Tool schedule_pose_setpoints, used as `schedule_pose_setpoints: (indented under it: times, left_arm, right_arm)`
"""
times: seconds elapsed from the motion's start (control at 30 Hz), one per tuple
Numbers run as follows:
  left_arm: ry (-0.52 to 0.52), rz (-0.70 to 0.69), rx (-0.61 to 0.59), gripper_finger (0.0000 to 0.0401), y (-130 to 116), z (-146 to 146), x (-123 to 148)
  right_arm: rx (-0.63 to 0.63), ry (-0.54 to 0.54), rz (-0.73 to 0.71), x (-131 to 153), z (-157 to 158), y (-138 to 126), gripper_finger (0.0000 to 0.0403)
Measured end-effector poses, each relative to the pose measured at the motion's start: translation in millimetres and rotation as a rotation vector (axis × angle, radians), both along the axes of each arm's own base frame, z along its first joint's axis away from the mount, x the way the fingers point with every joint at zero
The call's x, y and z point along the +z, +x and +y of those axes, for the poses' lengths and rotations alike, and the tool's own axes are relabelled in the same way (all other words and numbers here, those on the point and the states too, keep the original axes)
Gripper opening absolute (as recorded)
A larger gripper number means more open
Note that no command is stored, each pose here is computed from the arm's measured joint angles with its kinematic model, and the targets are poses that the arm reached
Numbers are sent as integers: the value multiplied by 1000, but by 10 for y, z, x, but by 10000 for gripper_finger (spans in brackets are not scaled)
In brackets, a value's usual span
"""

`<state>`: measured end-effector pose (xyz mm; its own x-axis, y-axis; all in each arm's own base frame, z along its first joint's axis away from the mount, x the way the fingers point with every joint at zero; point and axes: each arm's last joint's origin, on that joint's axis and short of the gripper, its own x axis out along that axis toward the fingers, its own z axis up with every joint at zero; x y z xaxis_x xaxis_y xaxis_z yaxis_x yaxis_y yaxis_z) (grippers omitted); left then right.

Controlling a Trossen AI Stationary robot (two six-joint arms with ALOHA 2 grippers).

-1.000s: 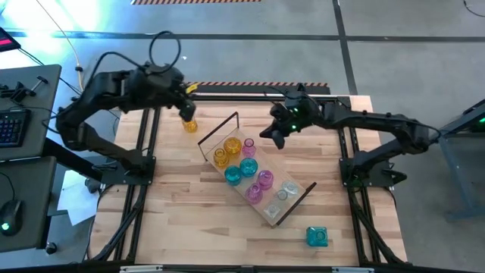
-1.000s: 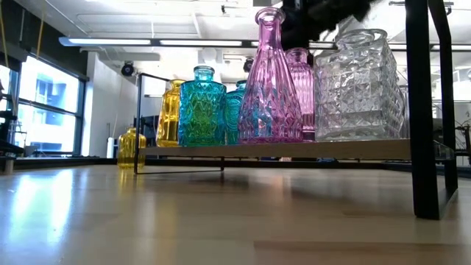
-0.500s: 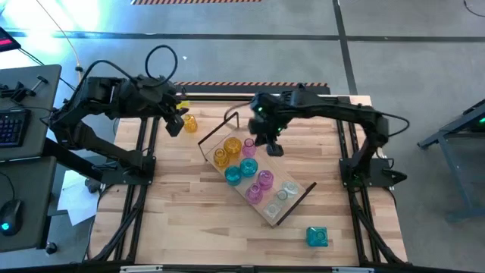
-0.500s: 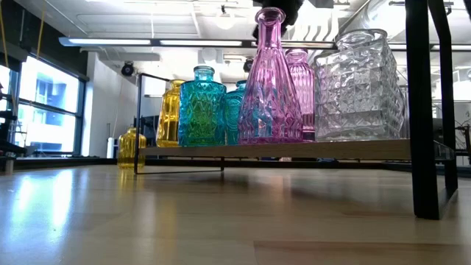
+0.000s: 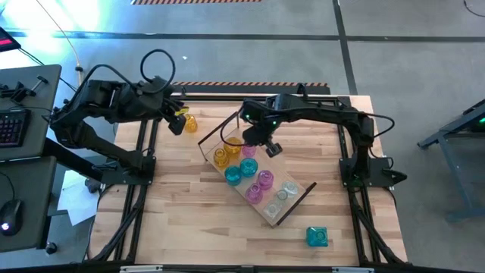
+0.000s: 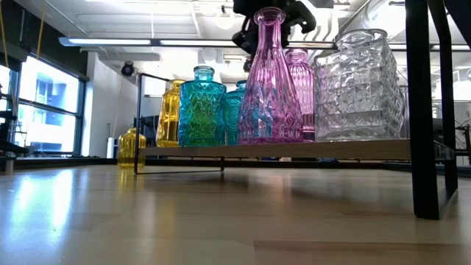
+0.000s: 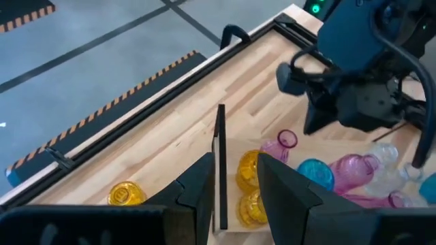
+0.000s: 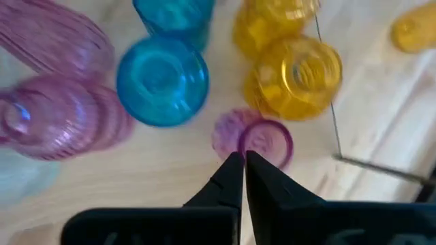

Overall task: Sort vases onto shelf
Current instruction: Adjust the pink crystal vases

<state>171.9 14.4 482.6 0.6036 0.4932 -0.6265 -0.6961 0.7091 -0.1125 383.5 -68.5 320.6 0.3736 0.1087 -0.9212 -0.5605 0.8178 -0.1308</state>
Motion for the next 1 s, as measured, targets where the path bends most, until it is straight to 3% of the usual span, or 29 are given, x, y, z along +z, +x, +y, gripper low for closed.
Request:
schedule_pose_setpoints:
  times: [0.2, 0.6, 1.0]
  left_arm:
    - [16, -10, 16, 104, -1, -28, 4]
    - [25, -10, 16, 104, -1, -37, 5]
    - [25, -8, 13, 104, 1, -37, 4]
  right_arm:
    - [15, 20, -7, 2, -8, -1, 12]
    - [-18, 56, -29, -20, -80, 30, 139]
    - [-22, 84, 76, -374, -100, 193, 147]
